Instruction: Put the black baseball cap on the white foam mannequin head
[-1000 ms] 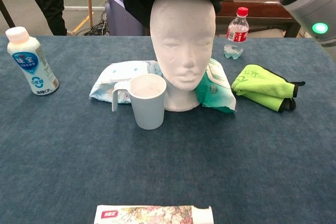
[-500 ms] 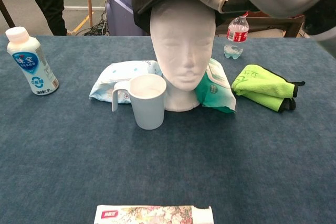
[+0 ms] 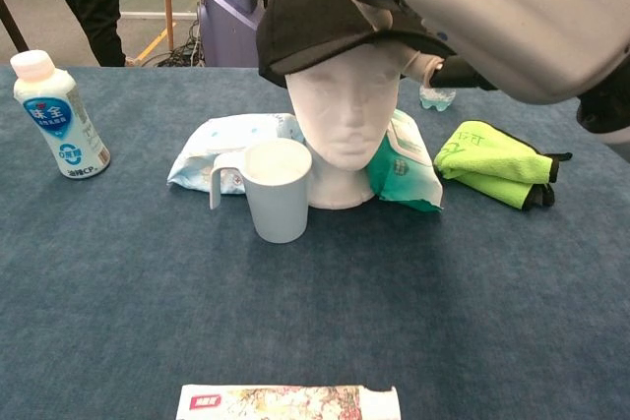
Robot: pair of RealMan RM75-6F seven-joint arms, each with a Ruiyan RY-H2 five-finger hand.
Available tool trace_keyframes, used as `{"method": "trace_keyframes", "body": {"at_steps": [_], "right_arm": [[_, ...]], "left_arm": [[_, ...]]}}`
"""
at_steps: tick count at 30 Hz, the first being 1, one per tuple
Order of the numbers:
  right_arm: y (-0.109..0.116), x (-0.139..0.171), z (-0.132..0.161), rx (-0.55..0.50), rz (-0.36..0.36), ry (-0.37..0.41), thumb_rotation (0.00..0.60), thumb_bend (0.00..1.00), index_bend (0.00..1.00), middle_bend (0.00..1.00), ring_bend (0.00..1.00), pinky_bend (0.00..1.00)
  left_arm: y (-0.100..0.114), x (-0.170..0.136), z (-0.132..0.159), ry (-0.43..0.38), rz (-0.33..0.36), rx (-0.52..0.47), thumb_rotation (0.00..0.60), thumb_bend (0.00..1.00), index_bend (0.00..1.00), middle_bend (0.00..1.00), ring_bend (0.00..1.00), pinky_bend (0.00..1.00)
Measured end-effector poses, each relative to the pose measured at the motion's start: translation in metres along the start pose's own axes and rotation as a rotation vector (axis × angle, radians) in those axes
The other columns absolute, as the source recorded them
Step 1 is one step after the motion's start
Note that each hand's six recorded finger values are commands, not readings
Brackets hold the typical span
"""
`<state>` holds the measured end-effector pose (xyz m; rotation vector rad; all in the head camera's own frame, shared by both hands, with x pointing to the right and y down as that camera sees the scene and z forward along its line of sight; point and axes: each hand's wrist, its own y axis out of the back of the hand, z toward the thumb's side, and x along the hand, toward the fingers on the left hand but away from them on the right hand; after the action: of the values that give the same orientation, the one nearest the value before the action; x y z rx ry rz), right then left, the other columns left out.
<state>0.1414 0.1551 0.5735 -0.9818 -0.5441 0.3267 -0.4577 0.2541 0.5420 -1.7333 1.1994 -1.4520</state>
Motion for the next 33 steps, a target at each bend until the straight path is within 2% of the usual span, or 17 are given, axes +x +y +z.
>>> {"method": "trace_keyframes", "body": {"at_steps": [11,15,21,26,33], "right_arm": [[0.0,0.012,0.014,-0.052,0.042,-0.007,0.6,0.39,0.48,0.47,0.34,0.57],[0.002,0.014,0.016,-0.054,0.055,-0.01,0.6,0.29,0.32,0.46,0.33,0.57],[0.003,0.019,0.02,-0.071,0.086,-0.015,0.6,0.13,0.16,0.44,0.33,0.57],[0.005,0.023,0.02,-0.077,0.109,-0.023,0.6,0.06,0.1,0.42,0.31,0.57],[0.019,0.026,0.013,-0.082,0.113,-0.043,0.6,0.05,0.07,0.4,0.29,0.55]], "left_arm": [[0.001,0.0,0.001,0.0,0.007,-0.001,0.6,0.31,0.23,0.25,0.24,0.42],[0.001,0.001,0.001,0.0,0.008,-0.001,0.6,0.31,0.23,0.26,0.24,0.42],[0.001,0.0,0.001,0.001,0.003,-0.001,0.6,0.31,0.23,0.26,0.24,0.42],[0.0,0.0,0.001,0.001,0.001,-0.001,0.6,0.31,0.23,0.26,0.24,0.42],[0.0,0.0,0.001,0.001,-0.003,0.001,0.6,0.31,0.23,0.26,0.24,0.42]]}}
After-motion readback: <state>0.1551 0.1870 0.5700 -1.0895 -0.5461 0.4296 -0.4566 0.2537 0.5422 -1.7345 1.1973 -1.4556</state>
